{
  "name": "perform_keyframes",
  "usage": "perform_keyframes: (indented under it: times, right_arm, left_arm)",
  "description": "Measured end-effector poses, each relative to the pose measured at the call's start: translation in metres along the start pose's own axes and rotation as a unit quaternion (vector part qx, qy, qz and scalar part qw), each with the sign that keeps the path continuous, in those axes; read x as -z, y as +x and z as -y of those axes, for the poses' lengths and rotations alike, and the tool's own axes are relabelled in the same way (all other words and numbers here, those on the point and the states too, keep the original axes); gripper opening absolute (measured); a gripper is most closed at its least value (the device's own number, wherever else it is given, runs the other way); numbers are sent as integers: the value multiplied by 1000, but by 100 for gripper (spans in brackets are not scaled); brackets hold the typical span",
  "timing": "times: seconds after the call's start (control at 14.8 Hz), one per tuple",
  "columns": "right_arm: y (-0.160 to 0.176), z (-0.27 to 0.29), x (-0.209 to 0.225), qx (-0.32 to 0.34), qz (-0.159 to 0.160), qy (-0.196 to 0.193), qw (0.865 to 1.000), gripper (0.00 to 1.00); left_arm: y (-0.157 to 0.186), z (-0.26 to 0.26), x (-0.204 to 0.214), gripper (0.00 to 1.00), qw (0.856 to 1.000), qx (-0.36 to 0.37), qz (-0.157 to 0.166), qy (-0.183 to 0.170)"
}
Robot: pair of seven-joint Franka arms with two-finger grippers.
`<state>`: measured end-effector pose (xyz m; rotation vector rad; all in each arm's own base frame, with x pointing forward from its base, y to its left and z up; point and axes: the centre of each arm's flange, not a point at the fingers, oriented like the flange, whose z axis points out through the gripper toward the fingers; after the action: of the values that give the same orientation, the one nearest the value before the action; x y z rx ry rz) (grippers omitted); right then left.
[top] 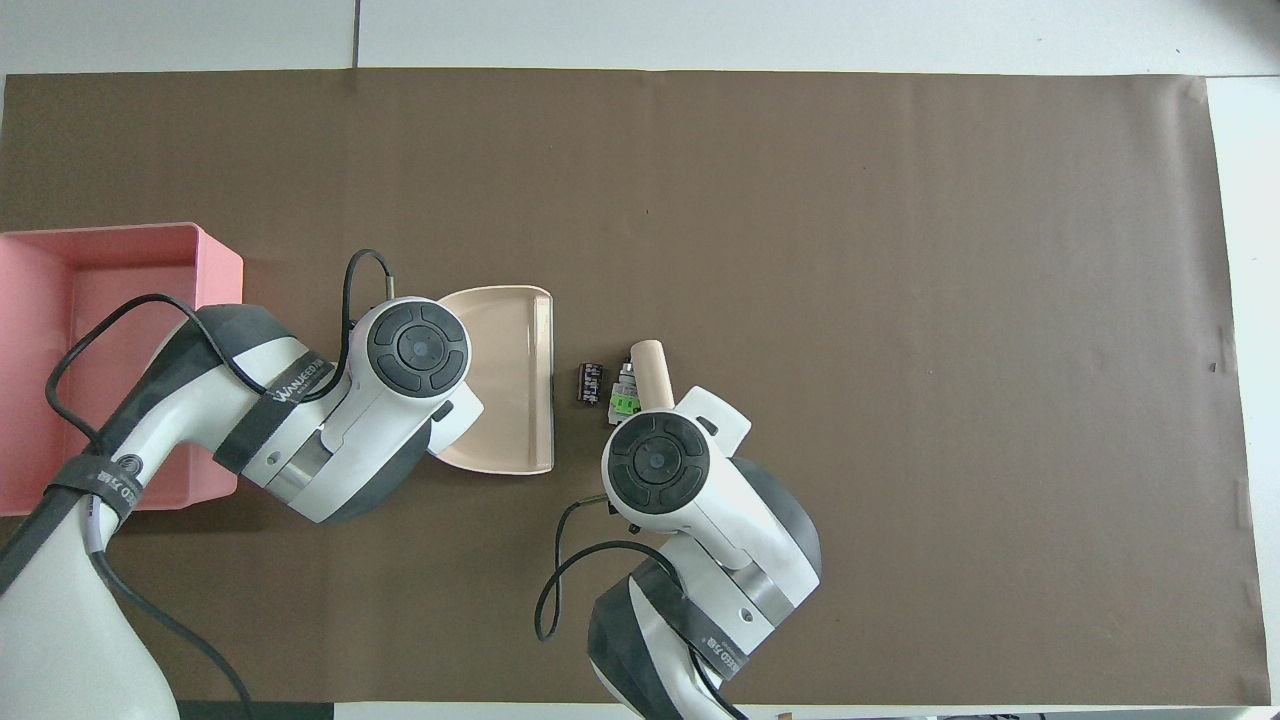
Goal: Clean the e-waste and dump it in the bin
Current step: 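Lift the brush with the right gripper toward the e-waste beside the dustpan, then sweep the e-waste into the dustpan with the brush in the right gripper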
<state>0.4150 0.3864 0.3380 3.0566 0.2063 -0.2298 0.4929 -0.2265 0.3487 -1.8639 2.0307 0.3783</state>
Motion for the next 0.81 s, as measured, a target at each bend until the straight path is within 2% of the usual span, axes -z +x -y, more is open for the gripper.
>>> perform_keyframes:
  times: [0.2,0.41,0.61,0.81]
  right_arm:
    - [1,23,-1,8,9,11,1000,26]
    - [-7,62,0,0,1,86,996,26]
    - [-16,99,1,-7,-24,159,987,26]
    - [-12,119,20,-20,-37,209,977,26]
  left_arm:
    - [1,-2,-3,33,1000,-2,1,-3]
    - [0,-2,-4,33,1000,-14,2,-4]
    - [-2,-2,-6,33,1000,-19,2,-4]
    - [-3,-2,-12,33,1000,-19,-3,-2]
